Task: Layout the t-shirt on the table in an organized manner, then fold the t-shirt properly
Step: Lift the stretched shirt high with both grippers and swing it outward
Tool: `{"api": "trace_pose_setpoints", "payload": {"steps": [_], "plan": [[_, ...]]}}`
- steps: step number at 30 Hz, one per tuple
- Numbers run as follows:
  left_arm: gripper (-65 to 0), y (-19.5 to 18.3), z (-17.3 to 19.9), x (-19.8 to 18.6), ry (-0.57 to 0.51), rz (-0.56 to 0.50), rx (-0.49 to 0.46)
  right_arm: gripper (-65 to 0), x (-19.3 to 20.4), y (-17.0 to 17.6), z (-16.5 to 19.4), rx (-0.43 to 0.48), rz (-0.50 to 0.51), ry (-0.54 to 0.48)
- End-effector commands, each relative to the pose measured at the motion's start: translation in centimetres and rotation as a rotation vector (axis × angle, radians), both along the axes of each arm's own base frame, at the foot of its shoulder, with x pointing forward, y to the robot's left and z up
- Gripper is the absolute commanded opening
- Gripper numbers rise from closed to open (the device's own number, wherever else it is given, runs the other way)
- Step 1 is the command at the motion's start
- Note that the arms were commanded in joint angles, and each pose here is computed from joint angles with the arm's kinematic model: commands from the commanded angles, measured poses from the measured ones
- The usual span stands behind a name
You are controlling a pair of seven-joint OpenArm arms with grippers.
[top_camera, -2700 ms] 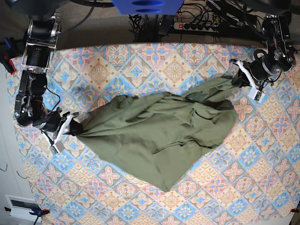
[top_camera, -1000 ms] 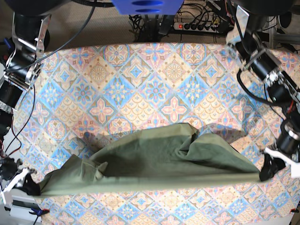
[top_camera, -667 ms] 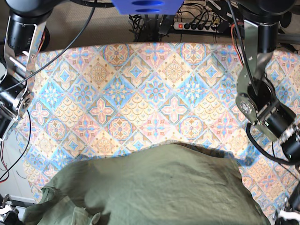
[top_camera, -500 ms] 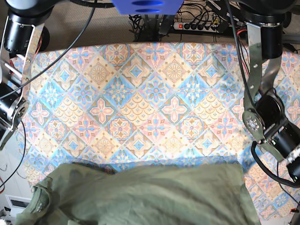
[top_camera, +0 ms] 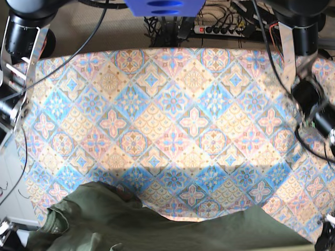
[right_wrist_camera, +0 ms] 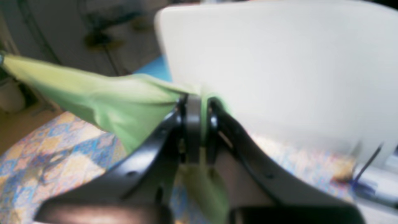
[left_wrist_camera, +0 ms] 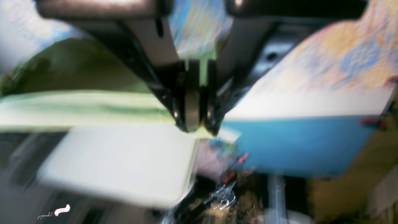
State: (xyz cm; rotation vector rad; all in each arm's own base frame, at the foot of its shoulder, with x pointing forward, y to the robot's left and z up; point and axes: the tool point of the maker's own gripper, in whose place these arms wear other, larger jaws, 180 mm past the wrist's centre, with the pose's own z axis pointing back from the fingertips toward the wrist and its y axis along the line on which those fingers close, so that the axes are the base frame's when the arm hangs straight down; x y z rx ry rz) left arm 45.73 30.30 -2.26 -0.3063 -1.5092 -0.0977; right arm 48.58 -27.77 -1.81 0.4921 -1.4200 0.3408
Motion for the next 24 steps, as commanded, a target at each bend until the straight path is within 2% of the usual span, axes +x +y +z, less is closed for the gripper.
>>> {"api": "trace_pose_setpoints", "payload": {"steps": [1, 7, 12, 18, 24], "plan": [[-65.0, -0.6, 2.1, -1.3, -0.086, -0.016, 0.031, -64.7, -0.9, -0.8, 0.6, -0.01, -0.012, -0.029], [-65.0, -2.3, -5.4, -5.3, 0.044, -0.076, 0.095, -64.7, -4.1, 1.4, -6.4, -0.051, 0.057, 0.068], [-65.0, -2.4, -11.1, -9.8, 0.172, -0.058, 0.152, -64.7, -8.1, 0.9, -10.4, -0.115, 0.03, 0.126], [-65.0, -2.5, -16.6, -13.9, 0.317, -0.094, 0.086, -64.7, -12.4, -0.2, -15.4, -0.161, -0.002, 0.245], [-65.0, -1.1, -21.3, -18.2, 0.48, -0.056, 0.074, -64.7, -18.0, -0.8, -22.1, -0.221, -0.001, 0.465]]}}
